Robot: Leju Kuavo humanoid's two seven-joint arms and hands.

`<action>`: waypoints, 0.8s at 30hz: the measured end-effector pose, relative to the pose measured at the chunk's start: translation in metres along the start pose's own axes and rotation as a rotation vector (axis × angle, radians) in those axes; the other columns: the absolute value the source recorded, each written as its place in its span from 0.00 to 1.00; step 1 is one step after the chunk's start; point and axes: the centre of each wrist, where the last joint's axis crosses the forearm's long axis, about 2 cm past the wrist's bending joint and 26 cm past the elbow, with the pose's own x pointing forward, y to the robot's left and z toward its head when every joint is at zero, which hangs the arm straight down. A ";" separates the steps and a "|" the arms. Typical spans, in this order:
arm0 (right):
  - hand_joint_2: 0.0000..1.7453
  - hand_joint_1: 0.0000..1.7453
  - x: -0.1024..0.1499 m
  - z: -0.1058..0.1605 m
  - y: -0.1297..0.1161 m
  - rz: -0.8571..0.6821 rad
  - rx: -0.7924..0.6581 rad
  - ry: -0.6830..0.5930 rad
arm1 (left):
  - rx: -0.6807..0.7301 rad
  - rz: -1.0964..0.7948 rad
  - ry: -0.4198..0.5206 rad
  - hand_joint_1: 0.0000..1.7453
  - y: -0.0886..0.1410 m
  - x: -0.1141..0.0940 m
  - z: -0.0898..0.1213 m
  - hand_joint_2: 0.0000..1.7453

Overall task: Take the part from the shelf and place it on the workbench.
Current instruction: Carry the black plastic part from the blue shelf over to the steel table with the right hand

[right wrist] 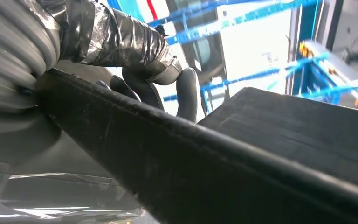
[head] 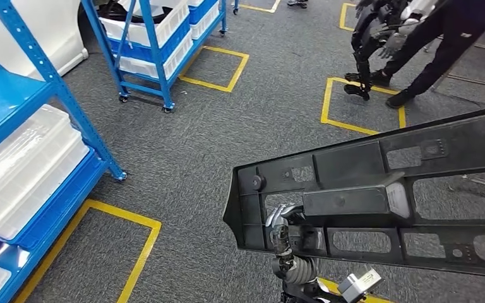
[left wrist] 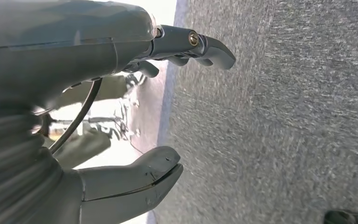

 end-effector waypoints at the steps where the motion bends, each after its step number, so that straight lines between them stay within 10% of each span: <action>1: 1.00 1.00 0.000 0.000 0.000 -0.001 -0.002 0.001 | 0.000 0.002 0.000 0.00 0.000 0.000 0.000 1.00; 24: 1.00 1.00 0.001 0.004 -0.003 -0.013 -0.035 0.006 | 0.000 0.009 -0.002 0.00 0.001 0.002 -0.001 1.00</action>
